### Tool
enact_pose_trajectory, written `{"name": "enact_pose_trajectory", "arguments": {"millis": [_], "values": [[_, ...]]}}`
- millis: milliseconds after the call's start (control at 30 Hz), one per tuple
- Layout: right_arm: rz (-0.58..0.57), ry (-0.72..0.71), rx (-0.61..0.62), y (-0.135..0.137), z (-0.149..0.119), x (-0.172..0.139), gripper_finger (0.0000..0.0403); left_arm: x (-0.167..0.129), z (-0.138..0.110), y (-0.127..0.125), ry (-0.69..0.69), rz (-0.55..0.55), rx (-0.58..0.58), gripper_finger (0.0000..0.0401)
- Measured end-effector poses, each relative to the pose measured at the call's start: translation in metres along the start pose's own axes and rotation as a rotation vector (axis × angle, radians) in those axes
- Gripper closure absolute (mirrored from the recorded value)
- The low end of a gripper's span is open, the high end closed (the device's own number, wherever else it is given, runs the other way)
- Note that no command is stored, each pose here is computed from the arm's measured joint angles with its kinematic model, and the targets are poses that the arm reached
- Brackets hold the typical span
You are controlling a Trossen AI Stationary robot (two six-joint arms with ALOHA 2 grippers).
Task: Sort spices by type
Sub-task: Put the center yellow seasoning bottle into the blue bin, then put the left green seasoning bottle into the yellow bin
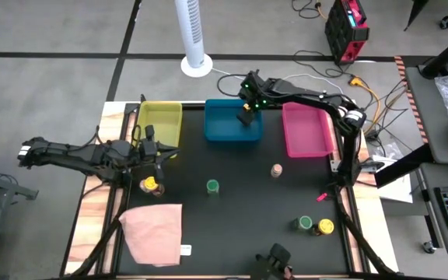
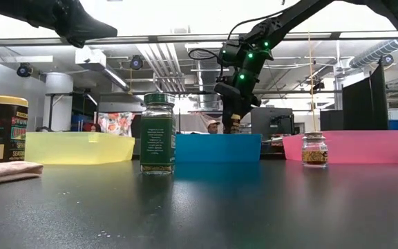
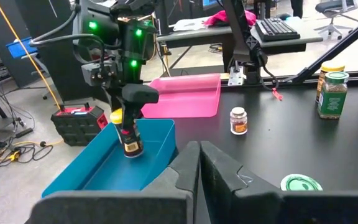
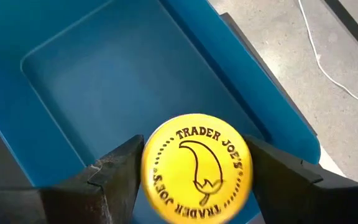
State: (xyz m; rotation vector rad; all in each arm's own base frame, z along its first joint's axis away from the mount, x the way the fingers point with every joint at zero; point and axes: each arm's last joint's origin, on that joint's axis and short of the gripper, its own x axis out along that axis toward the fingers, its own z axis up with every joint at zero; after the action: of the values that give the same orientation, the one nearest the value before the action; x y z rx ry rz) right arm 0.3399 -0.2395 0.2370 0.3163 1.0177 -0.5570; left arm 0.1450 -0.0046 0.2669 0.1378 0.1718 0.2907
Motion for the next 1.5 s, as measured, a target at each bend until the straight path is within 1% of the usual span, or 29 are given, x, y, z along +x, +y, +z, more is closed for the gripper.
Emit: {"name": "enact_pose_trajectory", "arguments": {"millis": [333,533,700,800,933,1033,1167,1300,1400,1500], "values": [[0.000,-0.002,0.002,0.000,0.000,0.000,0.0174,0.000,0.000,0.000,0.000,0.000,0.000,0.0401],[0.000,-0.004,0.004,0.000,0.003,-0.004,0.0171,0.000,0.000,0.000,0.000,0.000,0.000,0.0401],[-0.042,-0.008,0.004,-0.001,0.014,-0.023,0.0159,0.000,0.000,0.000,0.002,0.000,-0.001,0.0401],[-0.046,-0.017,0.012,-0.002,0.020,-0.033,0.0156,0.000,0.000,0.000,0.002,0.000,-0.003,0.0401],[-0.044,-0.038,0.026,0.001,0.027,-0.044,0.0163,0.000,0.000,0.000,0.004,0.000,-0.009,0.0401],[-0.036,-0.019,0.012,0.008,0.027,-0.053,0.0175,0.000,-0.002,0.000,0.015,-0.002,-0.013,0.0401],[-0.007,0.008,-0.024,0.029,0.018,-0.074,0.0201,0.000,-0.003,0.000,0.026,-0.003,-0.021,0.0401],[0.045,0.035,-0.090,0.066,0.002,-0.103,0.0234,0.000,-0.003,0.000,0.027,-0.003,-0.046,0.0401],[0.090,0.059,-0.146,0.097,-0.016,-0.127,0.0258,0.002,-0.004,-0.001,0.035,-0.004,-0.065,0.0401],[0.133,0.097,-0.194,0.126,-0.041,-0.149,0.0280,0.006,-0.006,-0.003,0.054,-0.007,-0.084,0.0401]]}}
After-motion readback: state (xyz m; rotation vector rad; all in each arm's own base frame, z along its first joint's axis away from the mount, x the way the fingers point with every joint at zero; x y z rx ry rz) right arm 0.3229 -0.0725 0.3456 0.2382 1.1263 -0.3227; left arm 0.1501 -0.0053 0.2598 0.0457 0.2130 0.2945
